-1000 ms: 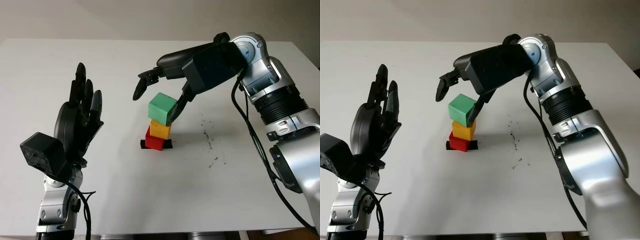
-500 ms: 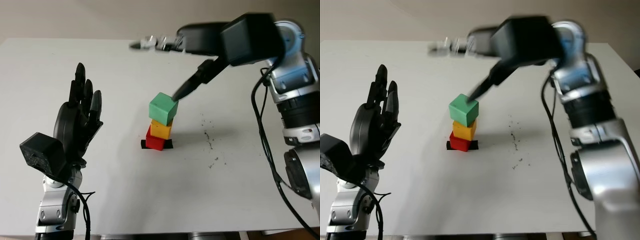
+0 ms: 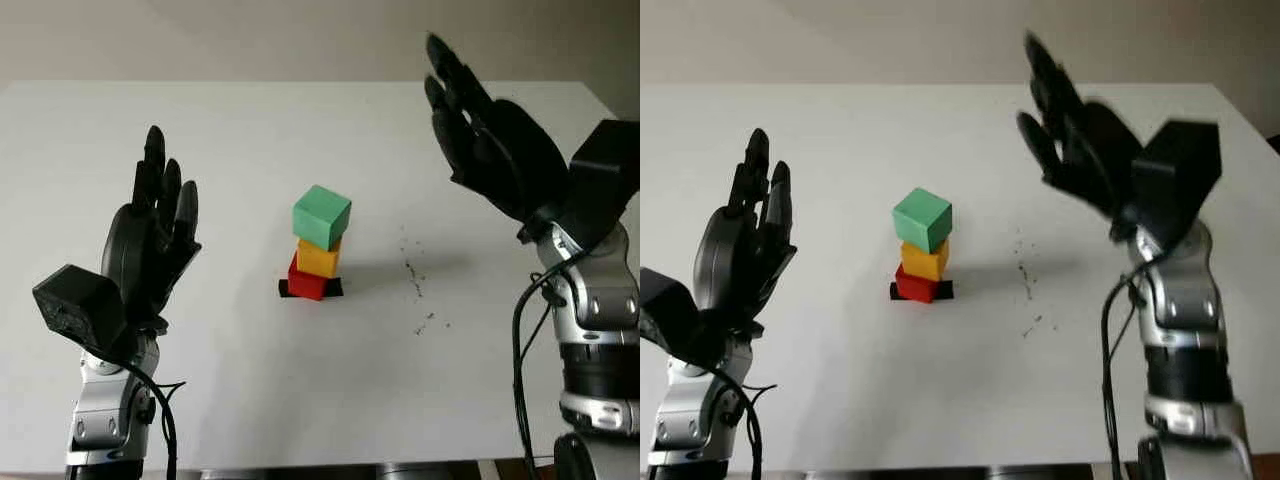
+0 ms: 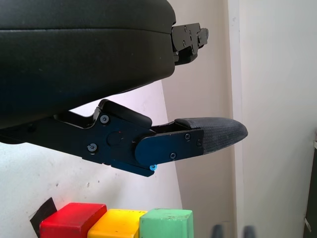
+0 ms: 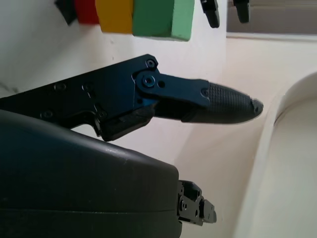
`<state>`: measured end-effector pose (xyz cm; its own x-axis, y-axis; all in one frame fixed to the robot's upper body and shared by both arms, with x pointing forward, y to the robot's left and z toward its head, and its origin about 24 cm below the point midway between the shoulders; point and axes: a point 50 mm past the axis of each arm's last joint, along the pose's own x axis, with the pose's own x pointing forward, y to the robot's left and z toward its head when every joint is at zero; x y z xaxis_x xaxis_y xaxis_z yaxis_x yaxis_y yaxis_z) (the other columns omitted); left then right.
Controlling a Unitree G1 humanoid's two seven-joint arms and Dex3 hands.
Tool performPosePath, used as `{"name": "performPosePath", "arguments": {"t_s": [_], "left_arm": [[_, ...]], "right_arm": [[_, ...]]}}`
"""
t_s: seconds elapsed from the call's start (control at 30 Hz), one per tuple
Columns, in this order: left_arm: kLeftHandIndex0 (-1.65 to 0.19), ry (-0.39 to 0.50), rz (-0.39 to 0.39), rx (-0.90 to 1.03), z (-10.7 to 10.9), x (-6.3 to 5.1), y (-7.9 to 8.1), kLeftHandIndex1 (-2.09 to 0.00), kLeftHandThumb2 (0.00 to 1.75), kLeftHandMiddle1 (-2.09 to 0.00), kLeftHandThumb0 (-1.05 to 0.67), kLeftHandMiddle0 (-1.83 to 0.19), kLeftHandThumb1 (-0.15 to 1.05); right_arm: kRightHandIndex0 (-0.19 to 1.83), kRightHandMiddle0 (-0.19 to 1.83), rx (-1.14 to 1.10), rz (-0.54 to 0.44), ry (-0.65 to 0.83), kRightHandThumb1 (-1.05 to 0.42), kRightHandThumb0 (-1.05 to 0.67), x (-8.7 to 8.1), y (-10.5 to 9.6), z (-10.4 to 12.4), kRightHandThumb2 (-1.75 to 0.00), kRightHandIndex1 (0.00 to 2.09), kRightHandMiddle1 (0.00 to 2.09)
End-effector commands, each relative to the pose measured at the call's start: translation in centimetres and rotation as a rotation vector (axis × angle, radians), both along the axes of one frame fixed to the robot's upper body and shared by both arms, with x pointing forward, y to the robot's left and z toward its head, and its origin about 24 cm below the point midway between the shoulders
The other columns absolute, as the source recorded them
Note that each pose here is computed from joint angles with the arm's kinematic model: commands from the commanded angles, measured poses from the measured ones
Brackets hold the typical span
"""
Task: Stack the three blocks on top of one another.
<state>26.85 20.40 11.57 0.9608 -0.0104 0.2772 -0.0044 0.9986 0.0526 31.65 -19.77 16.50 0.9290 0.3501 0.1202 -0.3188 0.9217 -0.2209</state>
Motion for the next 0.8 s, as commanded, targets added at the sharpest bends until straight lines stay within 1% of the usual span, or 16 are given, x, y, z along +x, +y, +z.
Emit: {"name": "performPosePath", "arguments": {"t_s": [0.0,0.2,0.37,0.53,0.63,0.77], "left_arm": [[0.15,-0.006,0.004,0.008,0.3,0.0,0.4,-0.05,0.57,-0.05,-0.71,0.15,1.05],[0.14,-0.009,0.002,0.000,0.2,0.0,0.4,-0.06,0.56,-0.06,-0.70,0.13,1.05],[0.13,-0.008,0.001,0.008,0.2,-0.1,0.4,-0.06,0.57,-0.06,-0.69,0.12,1.05],[0.13,-0.004,-0.002,0.019,0.2,-0.2,0.4,-0.06,0.60,-0.05,-0.68,0.13,1.05],[0.12,0.000,-0.003,0.014,0.1,-0.4,0.3,-0.06,0.60,-0.06,-0.68,0.12,1.05],[0.12,0.000,-0.006,0.011,0.1,-0.7,0.3,-0.06,0.59,-0.06,-0.69,0.11,1.05]], "right_arm": [[-0.19,-0.19,0.052,-0.015,0.020,-1.05,-0.79,-0.8,0.1,-0.5,-0.74,0.00,0.00],[-0.19,-0.19,0.140,-0.038,0.120,-1.05,-0.79,-2.1,1.0,-3.5,-0.78,0.00,0.00],[-0.19,-0.19,0.187,-0.056,0.167,-1.05,-0.80,-2.6,2.0,-5.3,-0.82,0.00,0.00],[-0.19,-0.19,0.260,-0.085,0.167,-1.05,-0.81,-2.5,2.8,-5.3,-0.82,0.00,0.00],[-0.19,-0.19,0.261,-0.104,0.140,-1.05,-0.81,-2.5,3.4,-5.1,-0.80,0.00,0.00],[-0.19,-0.19,0.277,-0.112,0.131,-1.05,-0.81,-2.5,3.5,-4.8,-0.79,0.00,0.00]]}}
